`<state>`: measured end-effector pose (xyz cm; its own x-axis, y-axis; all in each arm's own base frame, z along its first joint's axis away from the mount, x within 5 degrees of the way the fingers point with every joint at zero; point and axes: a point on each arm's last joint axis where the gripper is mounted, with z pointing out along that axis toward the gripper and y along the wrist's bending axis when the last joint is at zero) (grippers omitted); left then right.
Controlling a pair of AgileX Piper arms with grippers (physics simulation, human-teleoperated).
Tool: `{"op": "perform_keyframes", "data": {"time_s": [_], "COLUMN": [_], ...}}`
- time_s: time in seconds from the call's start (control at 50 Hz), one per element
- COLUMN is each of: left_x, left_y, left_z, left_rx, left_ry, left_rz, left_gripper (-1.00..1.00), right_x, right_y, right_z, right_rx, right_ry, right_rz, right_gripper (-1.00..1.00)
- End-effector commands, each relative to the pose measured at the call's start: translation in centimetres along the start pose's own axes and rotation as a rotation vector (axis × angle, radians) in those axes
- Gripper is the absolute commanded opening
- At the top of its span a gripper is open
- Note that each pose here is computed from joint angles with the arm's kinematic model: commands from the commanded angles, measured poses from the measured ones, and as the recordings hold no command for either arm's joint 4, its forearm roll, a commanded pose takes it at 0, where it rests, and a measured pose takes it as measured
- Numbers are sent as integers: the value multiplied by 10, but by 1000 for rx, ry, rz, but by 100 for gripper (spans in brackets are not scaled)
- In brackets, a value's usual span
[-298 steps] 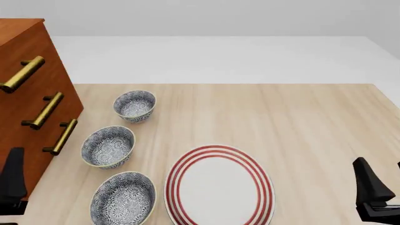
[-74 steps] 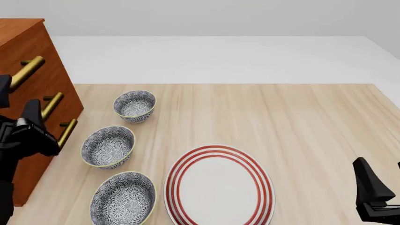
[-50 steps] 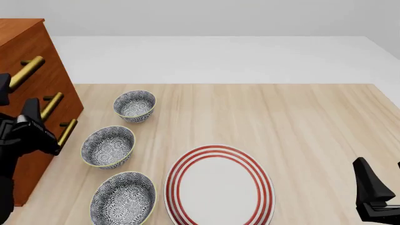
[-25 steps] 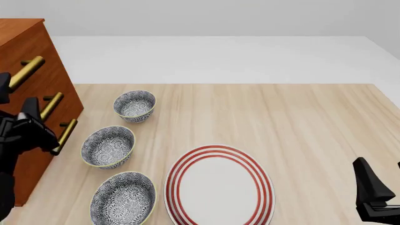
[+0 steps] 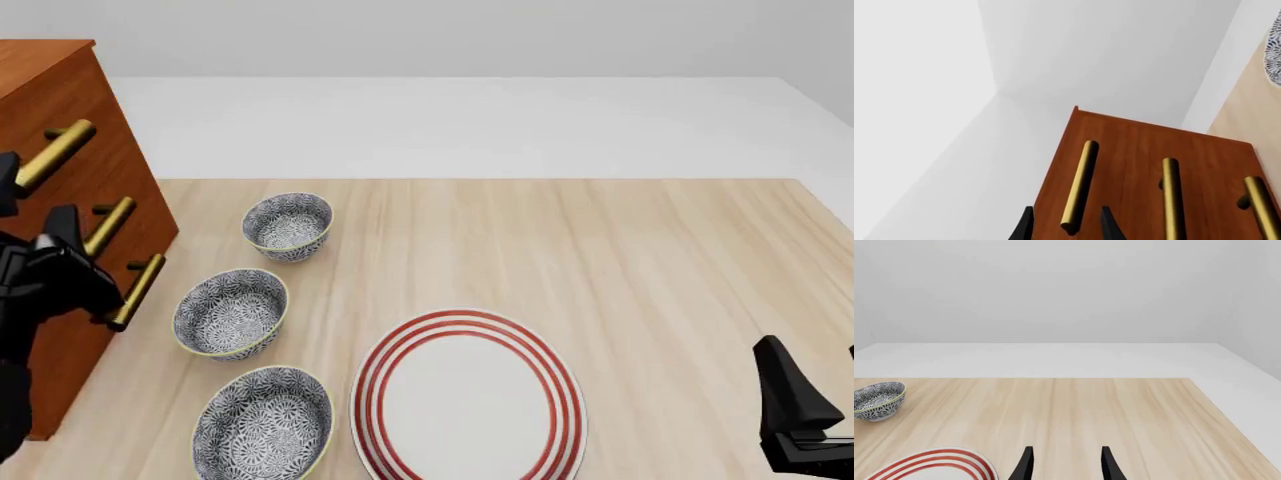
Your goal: Open the top drawer of the cabinet.
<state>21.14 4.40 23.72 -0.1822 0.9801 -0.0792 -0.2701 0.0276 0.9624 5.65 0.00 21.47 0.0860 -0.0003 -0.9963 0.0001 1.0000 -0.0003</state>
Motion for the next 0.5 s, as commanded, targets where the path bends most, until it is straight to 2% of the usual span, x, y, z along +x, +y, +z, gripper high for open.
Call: {"op": "perform_keyframes", "data": {"time_s": [0.02,0.5], "left_x": [3,6], "left_y": [-1,-3], "left_z": [4,9], "left_rx": [4,7], "left_ry": [11,27], "left_rz": [3,5], "left_gripper": [100,100], "right_x": [0,0], "right_y": [0,0], "right_z": [0,0], "right_rx": [0,0], "right_ry": [0,0], "right_rz": [0,0], "right_gripper": [100,100]}}
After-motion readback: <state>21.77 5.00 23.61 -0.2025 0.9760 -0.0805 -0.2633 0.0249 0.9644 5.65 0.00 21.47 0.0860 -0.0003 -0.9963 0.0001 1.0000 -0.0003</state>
